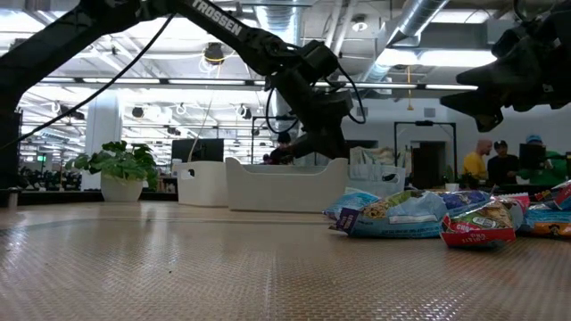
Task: Pick and place Granola Bars by type
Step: Put the yellow granola bar into the transparent bin
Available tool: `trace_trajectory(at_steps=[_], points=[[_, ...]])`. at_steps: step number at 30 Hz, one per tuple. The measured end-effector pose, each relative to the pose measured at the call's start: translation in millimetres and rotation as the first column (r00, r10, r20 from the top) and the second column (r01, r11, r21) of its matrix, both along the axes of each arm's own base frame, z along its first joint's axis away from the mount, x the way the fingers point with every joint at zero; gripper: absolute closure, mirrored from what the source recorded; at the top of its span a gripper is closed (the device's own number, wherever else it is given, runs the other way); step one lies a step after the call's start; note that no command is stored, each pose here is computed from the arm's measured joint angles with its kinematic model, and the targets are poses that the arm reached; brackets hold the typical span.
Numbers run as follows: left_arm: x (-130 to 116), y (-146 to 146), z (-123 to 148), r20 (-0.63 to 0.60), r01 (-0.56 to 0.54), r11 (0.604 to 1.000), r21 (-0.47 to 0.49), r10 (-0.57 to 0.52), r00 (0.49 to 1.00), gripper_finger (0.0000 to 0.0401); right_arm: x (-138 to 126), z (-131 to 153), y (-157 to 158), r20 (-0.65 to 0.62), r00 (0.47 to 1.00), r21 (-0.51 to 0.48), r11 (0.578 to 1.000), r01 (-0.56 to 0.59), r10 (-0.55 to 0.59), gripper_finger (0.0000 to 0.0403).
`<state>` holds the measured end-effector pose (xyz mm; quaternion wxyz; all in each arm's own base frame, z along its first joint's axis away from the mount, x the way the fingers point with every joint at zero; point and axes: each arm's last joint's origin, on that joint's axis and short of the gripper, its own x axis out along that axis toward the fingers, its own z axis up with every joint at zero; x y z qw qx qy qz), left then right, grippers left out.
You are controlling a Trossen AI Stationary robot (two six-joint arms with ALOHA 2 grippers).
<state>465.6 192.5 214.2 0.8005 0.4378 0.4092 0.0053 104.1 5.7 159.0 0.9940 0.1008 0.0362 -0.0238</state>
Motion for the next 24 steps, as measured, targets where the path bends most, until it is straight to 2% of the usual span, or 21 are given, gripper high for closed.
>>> trace_trajectory(at_steps=[8, 12, 17, 24], points=[[0.2, -2.4, 4.8, 0.037, -0.037, 0.999, -0.037, 0.038, 0.999, 0.0232, 0.0, 0.0, 0.0, 0.000, 1.000, 0.000, 1.000, 0.000, 0.000, 0.0163], [-4.8, -10.3, 16.0, 0.047, -0.044, 0.991, -0.125, 0.050, 0.998, 0.0232, 0.0, 0.1, 0.0, 0.000, 1.000, 0.000, 1.000, 0.000, 0.000, 0.0163], [-24.3, -25.9, 21.8, 0.045, -0.042, 0.971, -0.234, 0.053, 0.998, 0.0232, 0.0, 0.1, 0.0, 0.001, 1.000, 0.000, 1.000, 0.000, 0.000, 0.0163], [-71.4, -46.6, 18.0, 0.081, -0.102, 0.941, -0.321, 0.134, 0.988, 0.0232, 0.0, 0.0, 0.0, 0.000, 1.000, 0.000, 1.000, 0.000, 0.000, 0.0163]])
